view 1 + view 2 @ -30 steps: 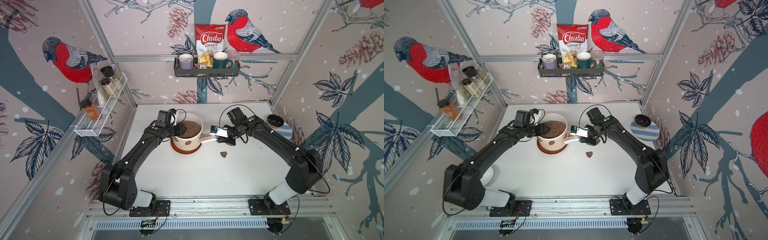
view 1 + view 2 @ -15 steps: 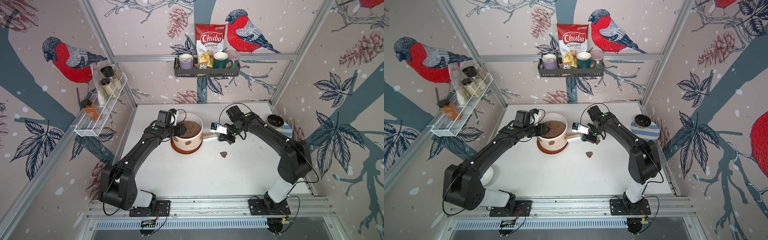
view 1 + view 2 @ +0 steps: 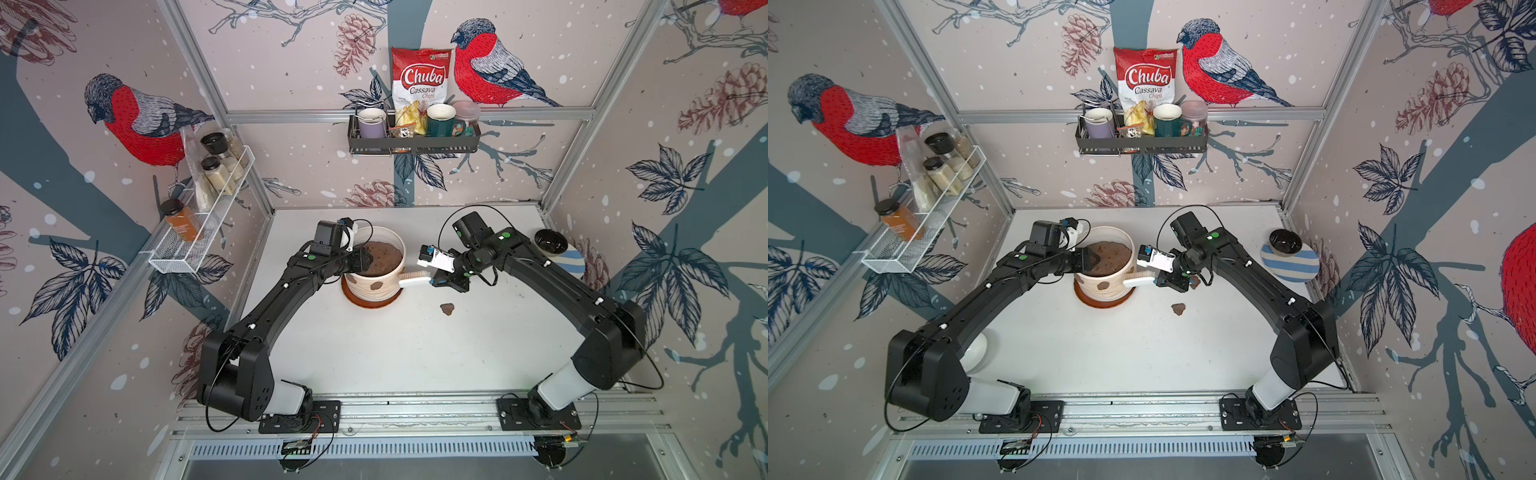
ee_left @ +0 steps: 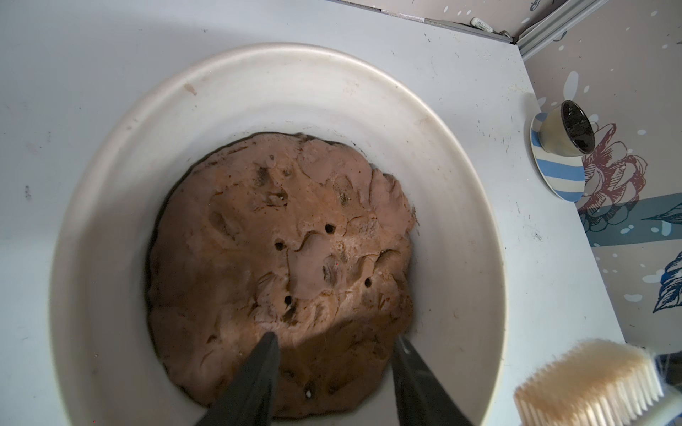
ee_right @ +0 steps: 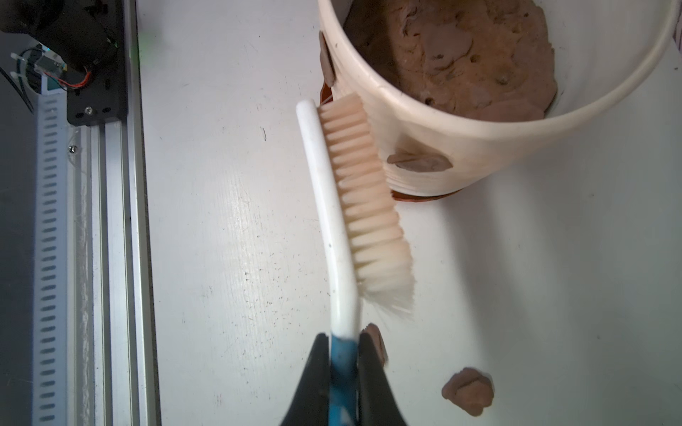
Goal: Scrub the dried mud off the ceramic pot
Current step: Brush off the soil from the pot.
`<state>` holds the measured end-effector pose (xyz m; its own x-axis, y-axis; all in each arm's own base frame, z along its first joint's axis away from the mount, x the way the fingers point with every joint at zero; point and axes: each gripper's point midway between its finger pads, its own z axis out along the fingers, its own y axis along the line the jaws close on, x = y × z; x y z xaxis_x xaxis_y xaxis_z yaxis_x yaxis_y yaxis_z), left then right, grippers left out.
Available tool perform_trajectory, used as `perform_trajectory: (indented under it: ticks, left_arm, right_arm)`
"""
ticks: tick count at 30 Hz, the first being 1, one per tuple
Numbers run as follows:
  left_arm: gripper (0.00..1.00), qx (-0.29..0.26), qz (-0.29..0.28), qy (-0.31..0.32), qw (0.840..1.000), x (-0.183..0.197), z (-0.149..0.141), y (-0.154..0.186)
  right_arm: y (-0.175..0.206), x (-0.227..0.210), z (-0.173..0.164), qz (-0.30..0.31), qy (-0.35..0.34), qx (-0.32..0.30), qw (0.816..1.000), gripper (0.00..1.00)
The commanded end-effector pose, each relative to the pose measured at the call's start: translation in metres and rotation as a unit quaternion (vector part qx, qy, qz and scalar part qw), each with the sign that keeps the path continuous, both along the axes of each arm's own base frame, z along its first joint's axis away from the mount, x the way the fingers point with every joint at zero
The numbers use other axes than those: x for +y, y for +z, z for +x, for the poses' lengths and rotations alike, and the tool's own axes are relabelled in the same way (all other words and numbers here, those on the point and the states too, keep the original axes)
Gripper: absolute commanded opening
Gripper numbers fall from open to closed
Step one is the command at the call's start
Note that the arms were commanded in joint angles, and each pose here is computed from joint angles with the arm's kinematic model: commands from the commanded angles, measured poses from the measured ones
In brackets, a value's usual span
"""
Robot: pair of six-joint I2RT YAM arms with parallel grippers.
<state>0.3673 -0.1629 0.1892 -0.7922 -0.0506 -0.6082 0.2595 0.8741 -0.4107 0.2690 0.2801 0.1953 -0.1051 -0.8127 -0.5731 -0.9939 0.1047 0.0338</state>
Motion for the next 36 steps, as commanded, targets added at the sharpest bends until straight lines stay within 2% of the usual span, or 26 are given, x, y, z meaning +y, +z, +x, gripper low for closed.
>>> perform_trajectory:
  ticks: [1,5,9,12,17,25,27,30,33,36]
  left_arm:
    - [0.51,0.006,0.002,-0.003,1.0,0.0,-0.004,-0.001]
    - [0.51,0.004,0.006,-0.004,1.0,0.001,-0.005,-0.001]
    - [0.51,0.006,0.005,-0.003,1.0,0.001,-0.005,-0.002]
    - [0.51,0.007,0.006,-0.003,1.0,0.001,-0.005,-0.003]
    - [0.51,0.007,0.005,-0.006,1.0,0.0,-0.006,-0.002]
    - [0.51,-0.001,0.0,-0.007,1.0,-0.001,-0.007,0.006]
    - [0.51,-0.008,0.006,-0.007,1.0,0.002,-0.009,0.012]
    - [0.54,-0.017,0.031,0.011,0.999,0.015,-0.014,0.019]
    - [0.56,-0.026,0.046,0.04,0.998,0.031,-0.018,0.028]
    - [0.61,-0.031,0.054,0.067,0.996,0.044,-0.022,0.034]
  right_arm:
    - [-0.009,-0.001,-0.006,-0.014,-0.029,0.059,0.998,0.0]
    - [-0.023,-0.006,0.018,-0.026,-0.083,0.078,0.993,0.0]
    - [-0.032,-0.012,0.039,-0.004,-0.143,0.114,0.983,0.0]
    - [-0.038,-0.018,0.042,0.008,-0.164,0.134,0.977,0.0]
    - [-0.042,-0.029,0.031,0.022,-0.176,0.144,0.974,0.0]
    - [-0.029,-0.047,-0.012,0.02,-0.182,0.127,0.975,0.0]
    - [-0.02,-0.05,-0.024,0.012,-0.167,0.111,0.98,0.0]
    - [-0.01,-0.043,-0.046,-0.024,-0.09,0.048,0.995,0.0]
    - [-0.001,-0.007,-0.064,-0.049,-0.004,-0.014,0.999,0.0]
    - [0.009,0.037,-0.068,-0.038,0.028,-0.03,0.998,0.0]
